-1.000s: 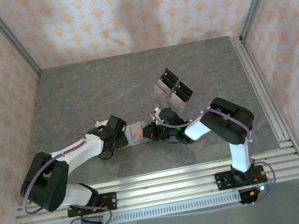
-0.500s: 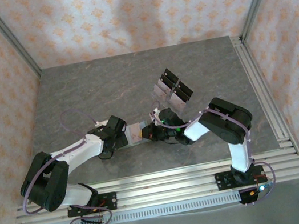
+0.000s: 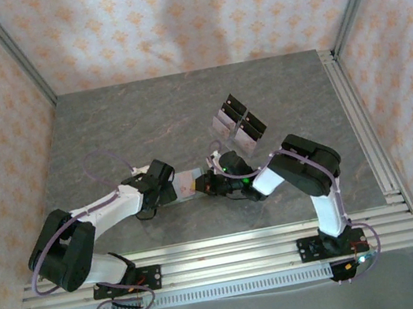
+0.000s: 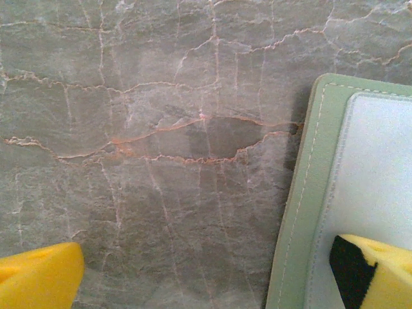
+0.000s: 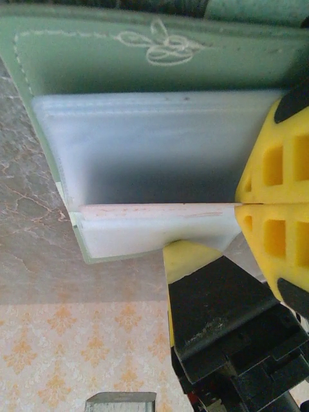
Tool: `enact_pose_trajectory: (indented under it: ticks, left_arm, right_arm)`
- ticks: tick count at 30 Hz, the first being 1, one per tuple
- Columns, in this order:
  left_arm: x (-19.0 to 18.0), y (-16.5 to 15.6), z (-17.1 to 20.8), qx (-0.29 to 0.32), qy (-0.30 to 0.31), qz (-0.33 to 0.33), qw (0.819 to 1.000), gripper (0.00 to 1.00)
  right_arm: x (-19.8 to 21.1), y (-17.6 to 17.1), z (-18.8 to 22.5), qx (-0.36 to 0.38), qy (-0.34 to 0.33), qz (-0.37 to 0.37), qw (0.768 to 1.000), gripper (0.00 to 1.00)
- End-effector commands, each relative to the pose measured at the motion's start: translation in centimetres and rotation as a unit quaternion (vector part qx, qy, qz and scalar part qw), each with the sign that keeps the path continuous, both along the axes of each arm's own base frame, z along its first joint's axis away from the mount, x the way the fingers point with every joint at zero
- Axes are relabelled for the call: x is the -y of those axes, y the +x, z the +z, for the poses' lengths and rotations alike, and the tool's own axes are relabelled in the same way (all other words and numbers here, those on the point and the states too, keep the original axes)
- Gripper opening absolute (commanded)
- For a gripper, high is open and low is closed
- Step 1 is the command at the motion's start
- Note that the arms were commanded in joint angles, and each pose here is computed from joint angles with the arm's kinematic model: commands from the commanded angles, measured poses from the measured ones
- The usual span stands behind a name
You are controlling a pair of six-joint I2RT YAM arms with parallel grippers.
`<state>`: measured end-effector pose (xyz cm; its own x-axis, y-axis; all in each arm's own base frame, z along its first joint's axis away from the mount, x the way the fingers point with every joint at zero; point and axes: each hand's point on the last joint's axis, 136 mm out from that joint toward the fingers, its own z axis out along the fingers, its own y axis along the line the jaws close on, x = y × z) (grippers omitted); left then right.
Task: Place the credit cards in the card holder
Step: Insert the credit card into the card slot.
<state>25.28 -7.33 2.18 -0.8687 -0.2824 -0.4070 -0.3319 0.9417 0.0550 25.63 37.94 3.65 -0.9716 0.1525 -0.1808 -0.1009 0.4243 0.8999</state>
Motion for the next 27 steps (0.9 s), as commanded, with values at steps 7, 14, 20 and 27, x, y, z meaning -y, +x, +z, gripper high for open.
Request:
enact_pose_trajectory:
  ticks: [7, 14, 20, 27]
  left_arm:
    - [-1.2, -1.2, -0.9, -0.019, 0.031, 0.008, 0.999, 1.00]
    - [-1.2, -1.1, -0.6, -0.017, 0.032, 0.009, 0.999, 1.00]
    - [-1.9, -0.9, 0.9, 0.001, 0.044, 0.020, 0.999, 1.00]
    - [-3.5, -0.9, 2.3, 0.021, 0.062, 0.050, 0.997, 1.00]
  right_arm:
    - [-1.1, 0.1, 0.3, -0.002, 0.016, 0.011, 1.000, 0.00]
    - [-1.0, -0.2, -0.3, -0.006, 0.003, 0.014, 1.000, 0.00]
    - [-0.3, -0.3, -1.2, -0.004, -0.024, 0.010, 1.000, 0.00]
    - [-0.3, -0.4, -1.8, -0.011, -0.041, 0.017, 0.999, 0.00]
